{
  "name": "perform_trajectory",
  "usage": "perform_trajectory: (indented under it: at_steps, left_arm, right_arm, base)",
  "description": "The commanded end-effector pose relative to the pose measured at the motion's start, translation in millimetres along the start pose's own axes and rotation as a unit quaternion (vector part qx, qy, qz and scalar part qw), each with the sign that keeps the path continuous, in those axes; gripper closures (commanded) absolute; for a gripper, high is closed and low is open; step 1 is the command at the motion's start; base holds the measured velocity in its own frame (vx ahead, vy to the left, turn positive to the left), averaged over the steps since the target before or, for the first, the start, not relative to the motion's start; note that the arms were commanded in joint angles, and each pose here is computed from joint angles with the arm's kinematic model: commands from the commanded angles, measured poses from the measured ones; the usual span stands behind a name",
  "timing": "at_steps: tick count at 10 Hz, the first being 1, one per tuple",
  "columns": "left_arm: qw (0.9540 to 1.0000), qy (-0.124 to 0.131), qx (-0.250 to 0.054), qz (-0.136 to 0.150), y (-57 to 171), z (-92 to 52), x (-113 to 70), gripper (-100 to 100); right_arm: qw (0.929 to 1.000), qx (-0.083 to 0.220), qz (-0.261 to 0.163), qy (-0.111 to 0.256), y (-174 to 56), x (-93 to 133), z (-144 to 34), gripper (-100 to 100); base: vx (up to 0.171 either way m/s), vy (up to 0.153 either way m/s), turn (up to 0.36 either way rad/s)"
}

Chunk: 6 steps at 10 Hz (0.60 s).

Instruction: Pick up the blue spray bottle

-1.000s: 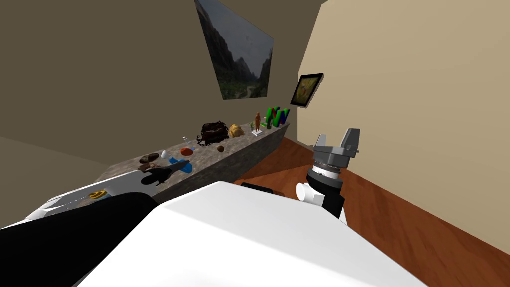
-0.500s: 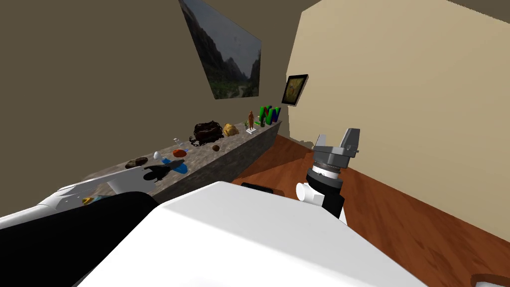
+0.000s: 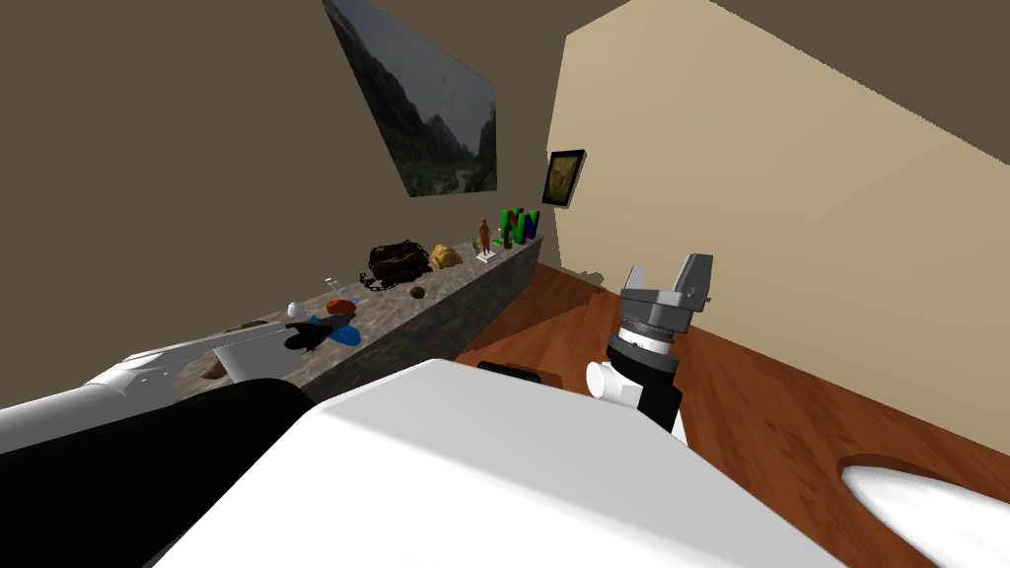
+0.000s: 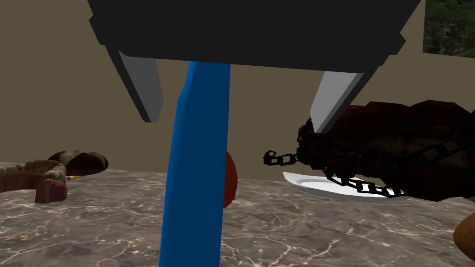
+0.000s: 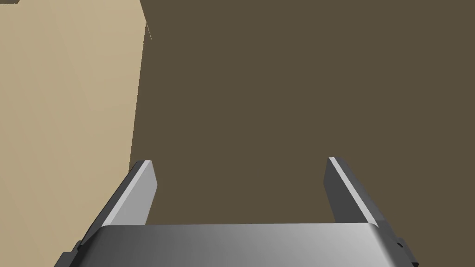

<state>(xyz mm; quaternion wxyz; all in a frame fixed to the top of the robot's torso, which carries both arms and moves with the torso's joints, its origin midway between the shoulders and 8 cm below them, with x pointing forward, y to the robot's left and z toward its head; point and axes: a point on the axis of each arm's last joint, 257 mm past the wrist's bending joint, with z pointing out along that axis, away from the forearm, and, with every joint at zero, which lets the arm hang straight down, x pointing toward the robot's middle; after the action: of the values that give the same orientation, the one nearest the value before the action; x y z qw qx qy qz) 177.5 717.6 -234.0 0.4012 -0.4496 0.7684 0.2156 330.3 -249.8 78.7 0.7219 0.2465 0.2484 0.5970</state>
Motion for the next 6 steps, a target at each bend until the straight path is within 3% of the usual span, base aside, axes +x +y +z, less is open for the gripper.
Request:
perform_trajectory:
  at_steps: [1,2,6]
  left_arm:
    - [1.0000,0.000,0.000,0.000,0.0,0.0,0.0,-100]
    - [1.0000,0.000,-0.001,-0.002,0.4,0.4,-0.3,100]
    - [1.0000,0.000,-0.001,-0.002,0.6,0.3,-0.3,100]
  right_arm:
    - [1.0000,0.000,0.000,0.000,0.0,0.0,0.0,0]
    - [1.0000,0.000,0.000,0.000,0.0,0.0,0.0,0]
    - [1.0000,0.000,0.000,0.000,0.0,0.0,0.0,0]
  base:
    - [-0.030,-0.022,0.006]
    - [-0.006,-0.004,0.001]
    - [-0.002,0.000,0.000]
